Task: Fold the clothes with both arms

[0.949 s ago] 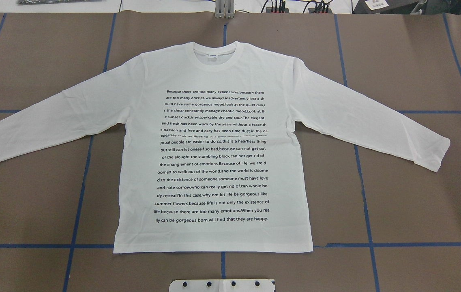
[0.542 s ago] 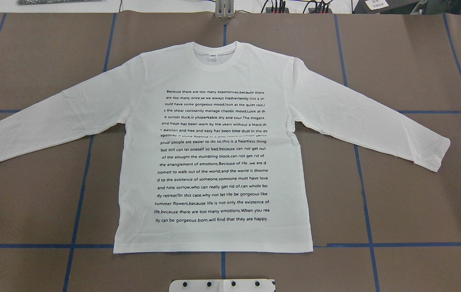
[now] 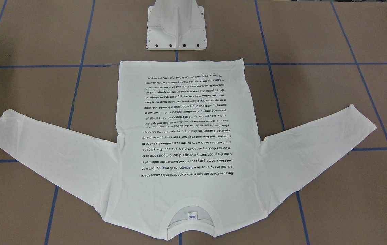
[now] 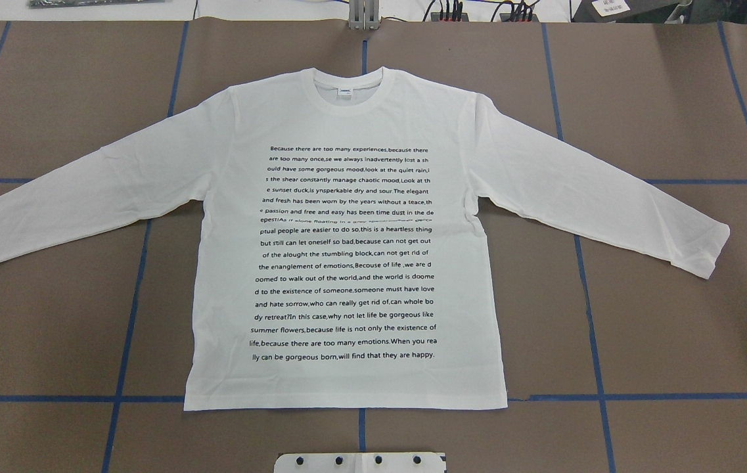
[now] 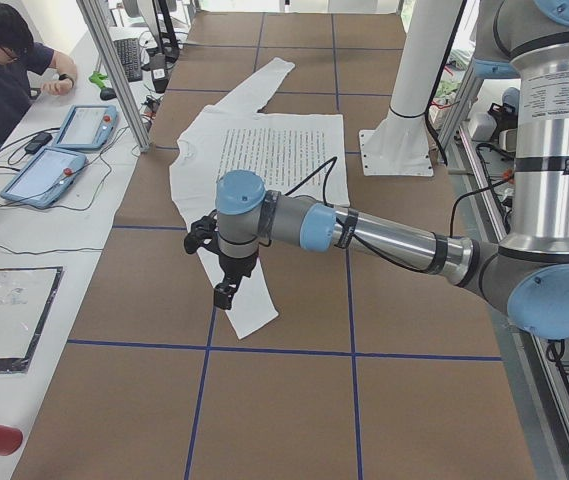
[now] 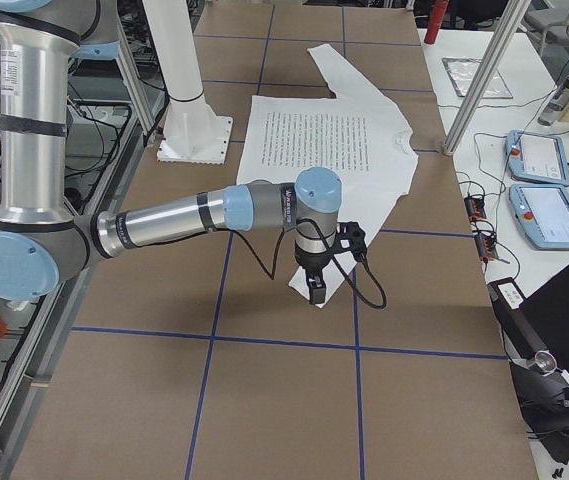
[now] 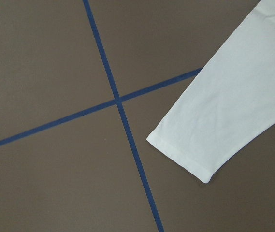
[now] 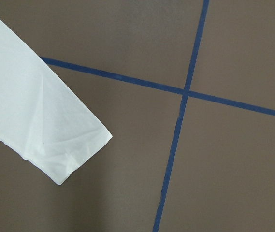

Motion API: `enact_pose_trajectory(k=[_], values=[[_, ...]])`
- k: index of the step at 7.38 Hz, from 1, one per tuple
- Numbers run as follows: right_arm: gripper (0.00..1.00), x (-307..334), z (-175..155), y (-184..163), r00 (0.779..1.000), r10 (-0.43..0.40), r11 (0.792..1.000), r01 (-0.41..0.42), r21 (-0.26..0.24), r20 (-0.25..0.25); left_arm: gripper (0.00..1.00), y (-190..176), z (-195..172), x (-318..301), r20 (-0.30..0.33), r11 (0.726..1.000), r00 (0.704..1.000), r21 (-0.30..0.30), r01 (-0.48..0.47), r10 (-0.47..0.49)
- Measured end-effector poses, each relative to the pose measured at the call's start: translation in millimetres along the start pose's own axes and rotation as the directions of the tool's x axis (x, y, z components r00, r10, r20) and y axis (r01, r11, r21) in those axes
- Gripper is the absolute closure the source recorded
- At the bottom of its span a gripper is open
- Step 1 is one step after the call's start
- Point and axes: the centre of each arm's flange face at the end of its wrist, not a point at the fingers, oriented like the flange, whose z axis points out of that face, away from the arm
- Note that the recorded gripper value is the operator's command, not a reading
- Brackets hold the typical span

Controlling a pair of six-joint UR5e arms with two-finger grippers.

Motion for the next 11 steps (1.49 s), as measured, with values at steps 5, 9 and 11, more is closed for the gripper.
enact_pose_trajectory(k=[5, 9, 11], values=[[0.0, -26, 103, -36, 0.996, -0.016, 0.997, 0.01, 0.075, 0.083, 0.0, -14, 23, -19, -0.029, 0.995, 0.998, 0.079, -0.062, 0.064], [0.04, -107, 183, 14, 0.961, 0.243, 0.95, -0.263, 0.17, 0.13, 0.0, -15, 20, -15, -0.034, 0.994, 0.997, 0.088, -0.068, 0.071], [0.16, -126, 201, 24, 0.953, 0.279, 0.937, -0.298, 0.181, 0.121, 0.0, -16, 20, -15, -0.034, 0.994, 0.997, 0.089, -0.069, 0.072]])
